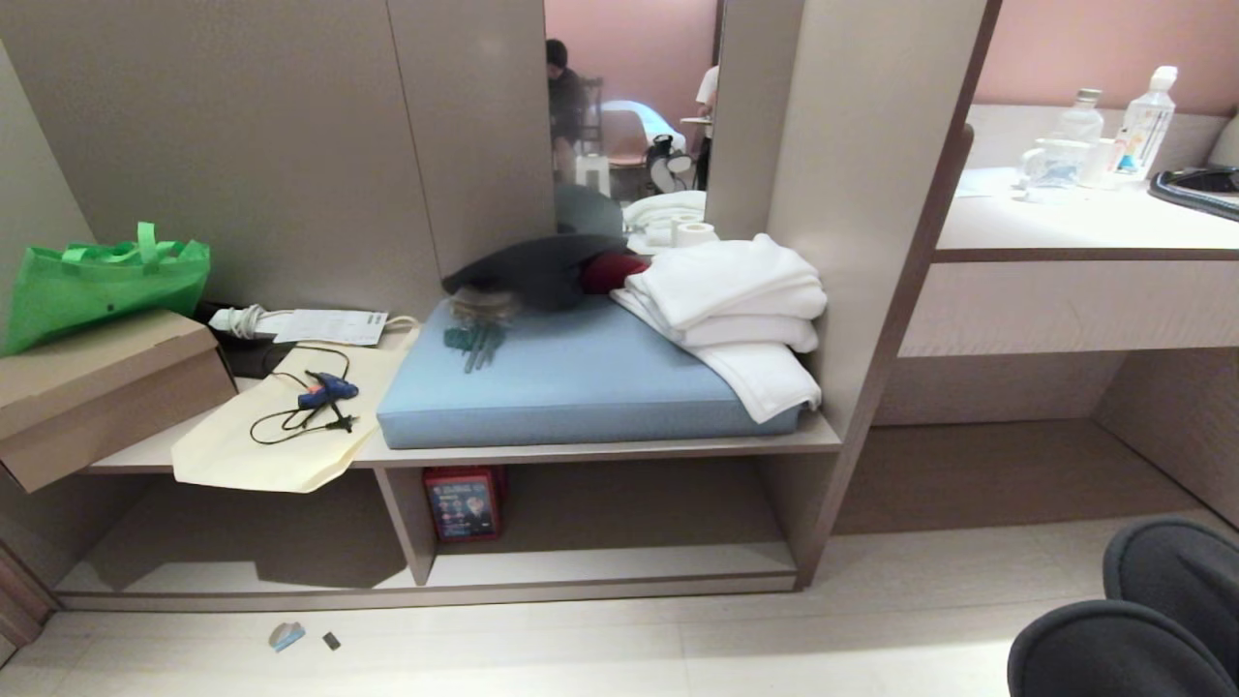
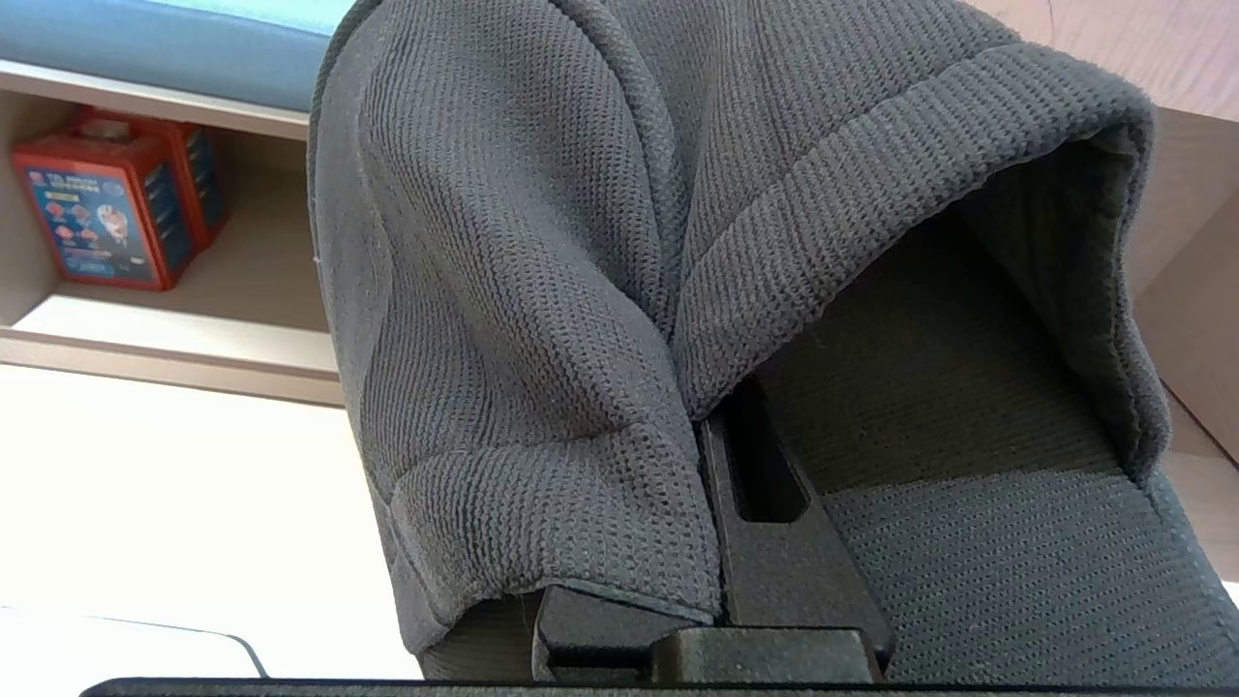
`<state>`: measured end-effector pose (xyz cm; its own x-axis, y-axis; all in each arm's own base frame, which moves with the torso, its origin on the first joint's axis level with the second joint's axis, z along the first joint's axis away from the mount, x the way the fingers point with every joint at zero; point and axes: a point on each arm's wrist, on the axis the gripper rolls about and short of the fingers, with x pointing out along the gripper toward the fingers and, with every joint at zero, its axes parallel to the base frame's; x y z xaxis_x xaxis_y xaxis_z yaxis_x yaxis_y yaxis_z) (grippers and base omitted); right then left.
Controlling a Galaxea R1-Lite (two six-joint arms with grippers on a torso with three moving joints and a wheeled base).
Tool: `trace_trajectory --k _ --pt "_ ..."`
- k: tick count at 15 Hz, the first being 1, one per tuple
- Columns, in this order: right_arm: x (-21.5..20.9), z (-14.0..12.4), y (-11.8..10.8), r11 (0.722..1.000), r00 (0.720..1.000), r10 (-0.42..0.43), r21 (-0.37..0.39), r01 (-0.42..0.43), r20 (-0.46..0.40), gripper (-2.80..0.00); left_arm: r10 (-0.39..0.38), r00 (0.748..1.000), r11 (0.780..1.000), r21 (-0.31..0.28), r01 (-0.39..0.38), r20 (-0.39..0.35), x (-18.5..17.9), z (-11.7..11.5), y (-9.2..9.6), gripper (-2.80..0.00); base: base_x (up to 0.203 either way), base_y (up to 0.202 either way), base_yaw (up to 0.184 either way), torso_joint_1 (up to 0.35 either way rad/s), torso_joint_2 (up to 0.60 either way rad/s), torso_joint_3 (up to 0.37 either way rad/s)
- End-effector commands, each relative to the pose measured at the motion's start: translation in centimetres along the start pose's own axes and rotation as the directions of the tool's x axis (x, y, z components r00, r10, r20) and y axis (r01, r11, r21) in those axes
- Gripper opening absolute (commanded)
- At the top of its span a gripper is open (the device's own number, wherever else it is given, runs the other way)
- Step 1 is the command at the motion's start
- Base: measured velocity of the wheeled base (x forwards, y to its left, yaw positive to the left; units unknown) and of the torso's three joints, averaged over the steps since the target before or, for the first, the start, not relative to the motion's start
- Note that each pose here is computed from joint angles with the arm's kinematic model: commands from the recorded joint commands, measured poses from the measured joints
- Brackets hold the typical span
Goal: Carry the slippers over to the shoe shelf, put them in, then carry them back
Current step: Place the slippers on the floor
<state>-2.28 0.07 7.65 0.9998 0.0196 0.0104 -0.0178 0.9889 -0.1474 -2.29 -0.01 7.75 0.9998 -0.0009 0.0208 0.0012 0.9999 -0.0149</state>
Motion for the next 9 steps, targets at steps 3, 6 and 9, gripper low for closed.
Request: trace_trajectory --k 3,6,9 --pt "0.01 0.01 0.00 1.000 1.000 0.001 -0.001 -0.001 -0.001 -2.80 0.000 1.000 1.000 0.000 0.000 -0.009 0.06 -0.21 0.00 -2.80 0.000 0.000 0.000 0.000 0.00 0.000" --pt "0.01 0.01 0.00 1.000 1.000 0.001 -0.001 -0.001 -0.001 -2.80 -0.001 1.000 1.000 0.000 0.000 -0.009 0.06 -0.21 0.01 -2.80 -0.003 -0.076 -0.002 0.002 0.00 0.003" --pt "0.01 0.01 0.00 1.000 1.000 0.001 -0.001 -0.001 -0.001 -2.80 0.001 1.000 1.000 0.000 -0.001 -0.009 0.06 -0.21 0.00 -2.80 -0.001 -0.196 0.003 0.004 0.00 0.004"
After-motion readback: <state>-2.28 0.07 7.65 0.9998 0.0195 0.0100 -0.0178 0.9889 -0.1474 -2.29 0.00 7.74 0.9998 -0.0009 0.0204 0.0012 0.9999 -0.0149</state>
